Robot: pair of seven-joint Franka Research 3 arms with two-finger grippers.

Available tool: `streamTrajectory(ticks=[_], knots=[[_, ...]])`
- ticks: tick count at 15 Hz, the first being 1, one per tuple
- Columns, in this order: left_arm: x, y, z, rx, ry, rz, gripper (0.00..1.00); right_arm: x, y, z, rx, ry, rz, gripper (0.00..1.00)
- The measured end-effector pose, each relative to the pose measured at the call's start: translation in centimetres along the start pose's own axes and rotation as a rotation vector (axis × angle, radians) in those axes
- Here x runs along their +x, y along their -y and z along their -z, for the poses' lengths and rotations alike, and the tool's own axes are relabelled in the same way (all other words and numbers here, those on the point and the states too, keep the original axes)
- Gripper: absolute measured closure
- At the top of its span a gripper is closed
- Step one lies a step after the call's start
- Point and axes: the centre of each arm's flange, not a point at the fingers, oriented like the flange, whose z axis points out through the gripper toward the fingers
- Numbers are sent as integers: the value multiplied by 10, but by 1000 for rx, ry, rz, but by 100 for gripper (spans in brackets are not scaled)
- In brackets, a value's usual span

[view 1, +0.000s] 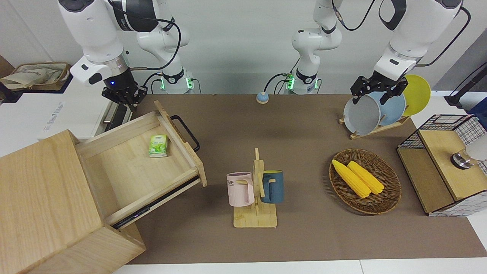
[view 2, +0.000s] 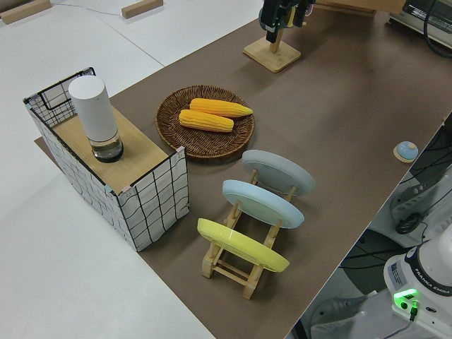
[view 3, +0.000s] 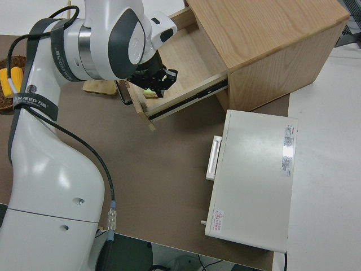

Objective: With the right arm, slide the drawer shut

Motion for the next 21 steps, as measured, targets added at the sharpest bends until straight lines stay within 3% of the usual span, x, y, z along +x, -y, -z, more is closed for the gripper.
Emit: streamTrajectory(ticks=[3, 11, 15, 21], knots=[[0, 0, 0, 0, 0, 0, 0, -1, -1, 9, 0, -6, -2, 99], [0, 0, 0, 0, 0, 0, 0, -12, 0, 27, 1, 26, 0, 99], [0, 0, 0, 0, 0, 0, 0, -18, 17, 45, 5, 20, -7, 99], [0, 0, 0, 0, 0, 0, 0, -24, 70, 56, 43, 12, -78, 99]])
